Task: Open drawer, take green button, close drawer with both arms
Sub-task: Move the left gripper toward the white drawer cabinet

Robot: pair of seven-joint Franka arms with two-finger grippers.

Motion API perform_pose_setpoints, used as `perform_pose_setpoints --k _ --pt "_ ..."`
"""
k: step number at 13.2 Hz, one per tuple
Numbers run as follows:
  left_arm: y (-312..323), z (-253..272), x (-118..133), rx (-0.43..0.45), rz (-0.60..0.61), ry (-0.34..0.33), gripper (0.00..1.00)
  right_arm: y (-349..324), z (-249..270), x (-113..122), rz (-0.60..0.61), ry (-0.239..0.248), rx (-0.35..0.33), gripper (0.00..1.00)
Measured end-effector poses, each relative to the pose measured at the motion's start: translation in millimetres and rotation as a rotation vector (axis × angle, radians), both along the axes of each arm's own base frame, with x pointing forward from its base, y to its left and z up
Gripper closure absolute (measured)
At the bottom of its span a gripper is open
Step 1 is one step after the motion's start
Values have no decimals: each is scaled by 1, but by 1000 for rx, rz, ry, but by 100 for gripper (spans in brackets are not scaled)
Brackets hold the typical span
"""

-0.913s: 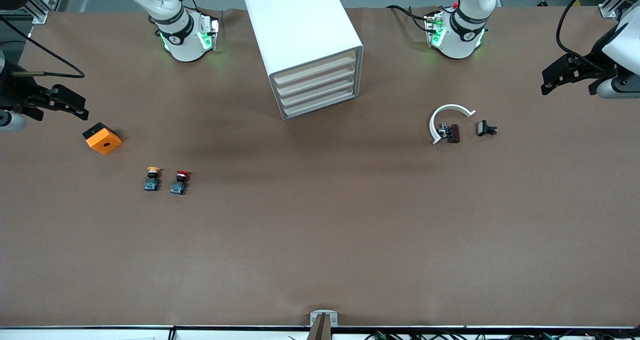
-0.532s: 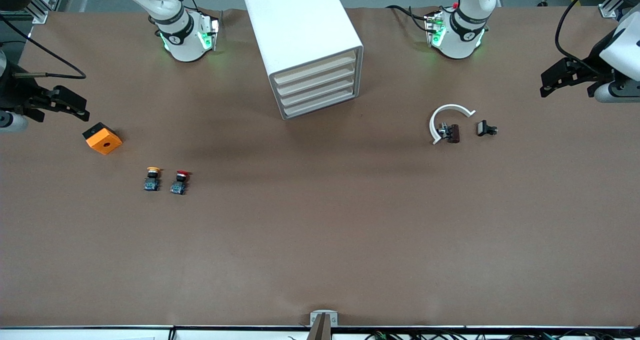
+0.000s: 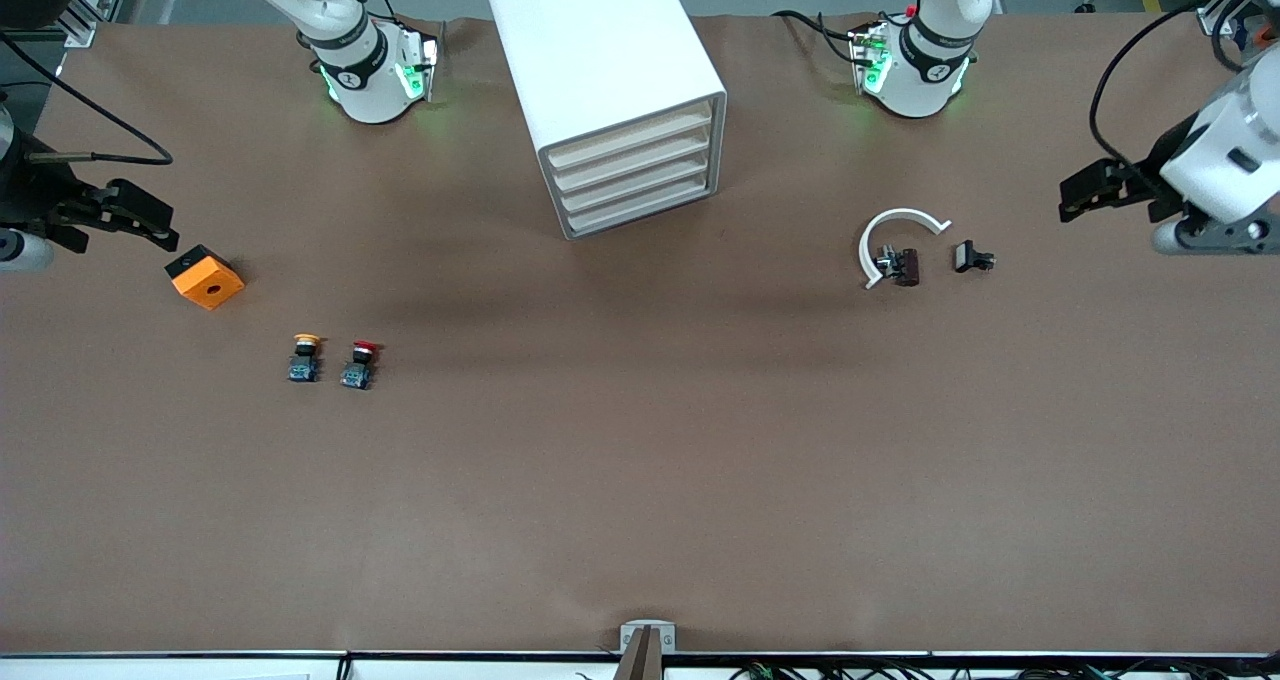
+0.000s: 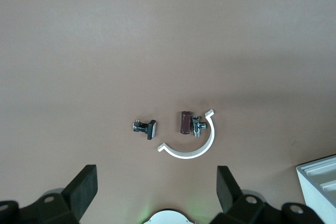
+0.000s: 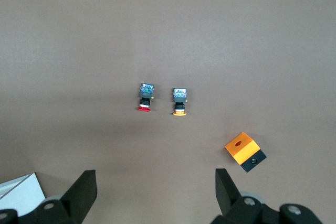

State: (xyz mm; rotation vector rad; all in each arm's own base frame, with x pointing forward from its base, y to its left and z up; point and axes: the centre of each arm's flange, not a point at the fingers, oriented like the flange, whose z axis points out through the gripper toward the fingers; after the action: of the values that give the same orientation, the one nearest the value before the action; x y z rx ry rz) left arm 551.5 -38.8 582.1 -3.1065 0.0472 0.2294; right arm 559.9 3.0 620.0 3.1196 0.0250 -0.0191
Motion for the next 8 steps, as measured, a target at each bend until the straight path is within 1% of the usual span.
perform_pose_setpoints --k 3,5,8 --pt "-8 -36 19 3 9 37 0 1 -2 1 2 4 0 0" --pt "-18 -63 32 13 64 55 0 3 -4 2 6 7 0 0" --pt "-55 -110 48 41 191 76 0 5 -5 3 9 8 0 0"
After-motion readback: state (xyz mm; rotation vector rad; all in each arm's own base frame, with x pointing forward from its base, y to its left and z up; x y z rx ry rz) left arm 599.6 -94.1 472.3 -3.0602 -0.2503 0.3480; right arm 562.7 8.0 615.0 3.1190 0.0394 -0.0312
